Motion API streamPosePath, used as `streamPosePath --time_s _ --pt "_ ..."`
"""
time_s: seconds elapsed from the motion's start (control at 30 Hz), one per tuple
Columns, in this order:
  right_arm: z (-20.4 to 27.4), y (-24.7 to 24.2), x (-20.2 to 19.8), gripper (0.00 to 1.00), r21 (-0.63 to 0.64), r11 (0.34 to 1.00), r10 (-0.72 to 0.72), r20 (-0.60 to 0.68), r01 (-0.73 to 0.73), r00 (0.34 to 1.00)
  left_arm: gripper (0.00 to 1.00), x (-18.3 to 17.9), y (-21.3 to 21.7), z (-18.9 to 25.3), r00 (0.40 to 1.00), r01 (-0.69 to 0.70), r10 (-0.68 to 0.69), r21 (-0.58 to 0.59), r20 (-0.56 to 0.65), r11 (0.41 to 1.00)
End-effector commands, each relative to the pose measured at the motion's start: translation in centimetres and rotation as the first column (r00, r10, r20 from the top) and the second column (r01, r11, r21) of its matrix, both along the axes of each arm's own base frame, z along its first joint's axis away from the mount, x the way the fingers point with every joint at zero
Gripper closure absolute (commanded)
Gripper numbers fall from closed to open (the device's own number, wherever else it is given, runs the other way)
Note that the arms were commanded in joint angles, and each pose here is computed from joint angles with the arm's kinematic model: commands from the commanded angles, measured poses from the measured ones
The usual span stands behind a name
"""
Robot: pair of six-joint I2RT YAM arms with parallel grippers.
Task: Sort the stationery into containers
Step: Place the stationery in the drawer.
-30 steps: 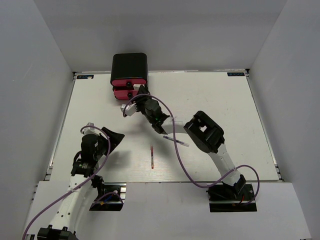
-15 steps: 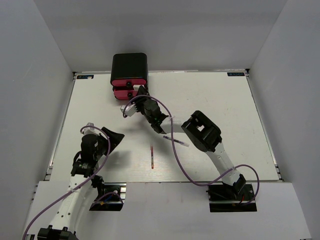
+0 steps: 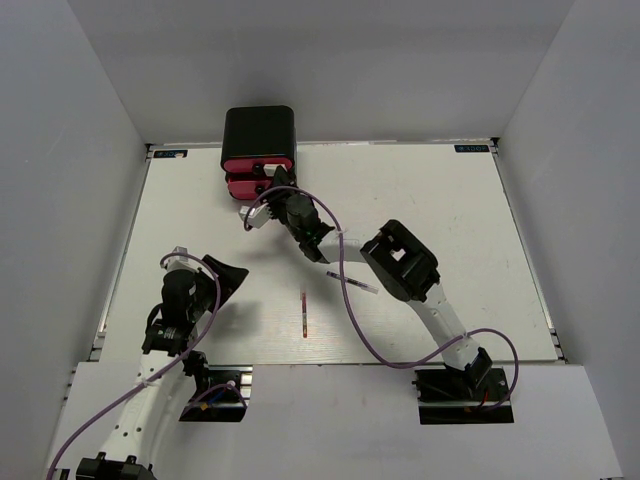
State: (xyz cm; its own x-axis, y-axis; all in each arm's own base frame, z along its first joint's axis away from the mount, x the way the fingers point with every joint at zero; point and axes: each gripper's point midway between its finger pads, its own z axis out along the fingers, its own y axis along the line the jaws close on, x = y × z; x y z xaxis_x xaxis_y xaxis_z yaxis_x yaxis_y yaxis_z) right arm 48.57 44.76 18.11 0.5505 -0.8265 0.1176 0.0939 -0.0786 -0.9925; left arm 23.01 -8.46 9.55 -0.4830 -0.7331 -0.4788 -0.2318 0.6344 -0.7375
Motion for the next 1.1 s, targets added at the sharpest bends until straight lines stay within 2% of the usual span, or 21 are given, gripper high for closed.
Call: streamPosePath --time_s 0.0,0.27,1.07 --pt "1.8 0.3 0.6 1.0 0.025 1.0 0.002 0.052 -0.003 0.999 0.11 -0.1 0.0 -0.1 1.0 -0.002 0.002 -0.004 0.001 1.0" --pt "0.7 -0.6 1.2 1.0 -0.021 1.0 -0.013 0.046 0.014 0.999 0.11 -0.1 0.0 -0.1 1.0 -0.002 0.002 -0.004 0.001 1.0" --pt "-1.0 0.1 1.4 1.0 -0.167 0.983 0.073 0.004 -0.071 0.997 0.11 -0.1 0.2 -0.1 1.0 -0.01 0.01 0.001 0.002 1.0"
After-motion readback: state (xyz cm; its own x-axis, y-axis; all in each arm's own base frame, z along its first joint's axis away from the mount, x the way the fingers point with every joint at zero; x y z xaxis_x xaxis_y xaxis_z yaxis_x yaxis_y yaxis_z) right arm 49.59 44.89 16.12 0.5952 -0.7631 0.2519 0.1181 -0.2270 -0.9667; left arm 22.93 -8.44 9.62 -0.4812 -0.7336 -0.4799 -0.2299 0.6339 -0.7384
